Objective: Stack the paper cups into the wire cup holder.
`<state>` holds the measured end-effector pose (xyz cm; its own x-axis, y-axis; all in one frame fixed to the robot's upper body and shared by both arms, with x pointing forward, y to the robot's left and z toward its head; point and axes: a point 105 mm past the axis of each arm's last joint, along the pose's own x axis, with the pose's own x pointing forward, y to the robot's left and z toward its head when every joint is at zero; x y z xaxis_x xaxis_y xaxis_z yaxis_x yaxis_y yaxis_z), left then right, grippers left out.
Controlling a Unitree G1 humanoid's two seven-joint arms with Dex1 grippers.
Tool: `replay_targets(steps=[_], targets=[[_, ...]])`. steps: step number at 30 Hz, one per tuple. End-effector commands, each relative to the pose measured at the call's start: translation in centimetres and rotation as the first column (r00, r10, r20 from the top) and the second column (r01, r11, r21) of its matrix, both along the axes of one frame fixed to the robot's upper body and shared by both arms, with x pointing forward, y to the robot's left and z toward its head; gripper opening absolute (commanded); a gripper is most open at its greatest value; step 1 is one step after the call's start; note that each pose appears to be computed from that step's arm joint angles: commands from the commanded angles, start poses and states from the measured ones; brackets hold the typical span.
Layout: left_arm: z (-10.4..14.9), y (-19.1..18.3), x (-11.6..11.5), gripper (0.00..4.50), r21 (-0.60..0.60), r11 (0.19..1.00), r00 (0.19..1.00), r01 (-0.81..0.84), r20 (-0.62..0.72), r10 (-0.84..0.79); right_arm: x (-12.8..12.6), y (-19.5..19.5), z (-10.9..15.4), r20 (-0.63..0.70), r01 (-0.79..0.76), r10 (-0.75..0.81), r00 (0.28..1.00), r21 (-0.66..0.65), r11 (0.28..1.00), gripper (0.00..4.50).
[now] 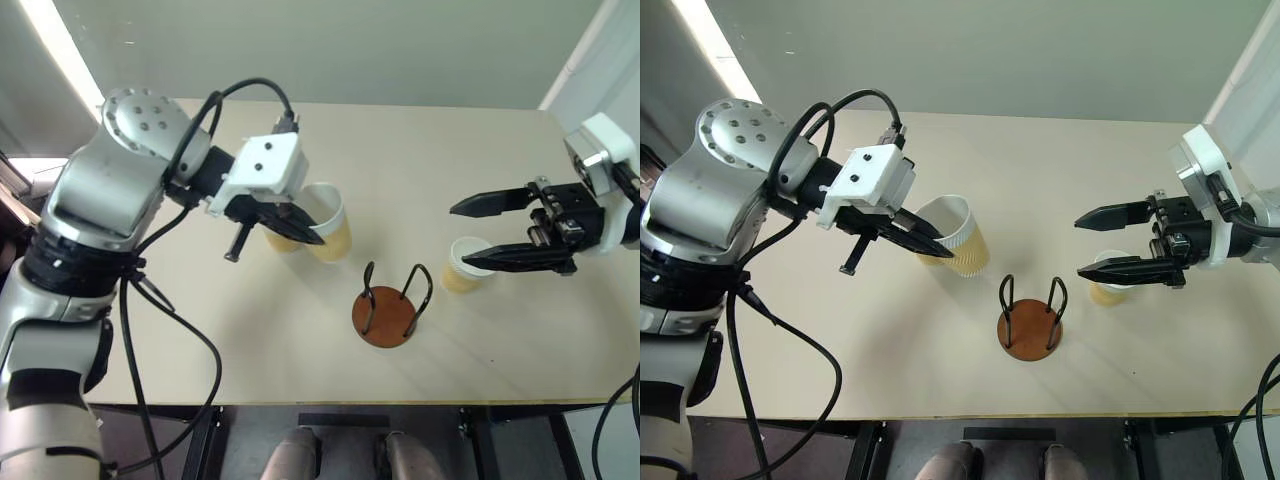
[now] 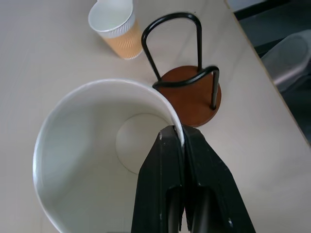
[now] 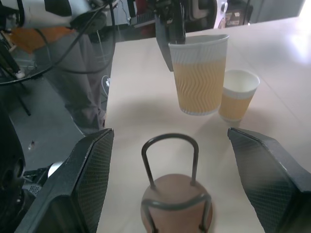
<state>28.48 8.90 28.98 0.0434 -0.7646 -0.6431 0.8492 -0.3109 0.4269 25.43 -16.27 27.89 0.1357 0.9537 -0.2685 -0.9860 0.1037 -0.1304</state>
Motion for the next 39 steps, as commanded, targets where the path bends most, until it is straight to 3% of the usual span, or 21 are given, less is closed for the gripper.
replay_targets(steps=[1, 13, 24, 39], targets=[[0.8, -1.3, -0.8, 0.05, 0.028, 0.994, 0.994, 0.105, 0.01, -0.106, -0.7, -1.0, 1.4, 0.079, 0.024, -0.024, 0.997, -0.01, 1.0, 3.9], [1.3, -5.9, 0.0, 0.05, 0.046, 0.961, 0.961, 0.273, 0.033, -0.274, -1.5, -2.0, 1.5, 0.09, 0.109, -0.109, 0.99, 0.01, 0.994, 3.9], [1.2, -8.1, -1.1, 0.05, 0.059, 0.928, 0.93, 0.367, 0.014, -0.368, -3.0, -3.2, 1.9, 0.1, 0.175, -0.174, 0.98, 0.003, 0.985, 3.9], [-0.9, -7.8, -0.5, 0.05, 0.107, 0.929, 0.935, 0.354, -0.018, -0.354, -2.5, -2.1, 1.8, 0.111, 0.167, -0.17, 0.979, 0.033, 0.985, 3.9]])
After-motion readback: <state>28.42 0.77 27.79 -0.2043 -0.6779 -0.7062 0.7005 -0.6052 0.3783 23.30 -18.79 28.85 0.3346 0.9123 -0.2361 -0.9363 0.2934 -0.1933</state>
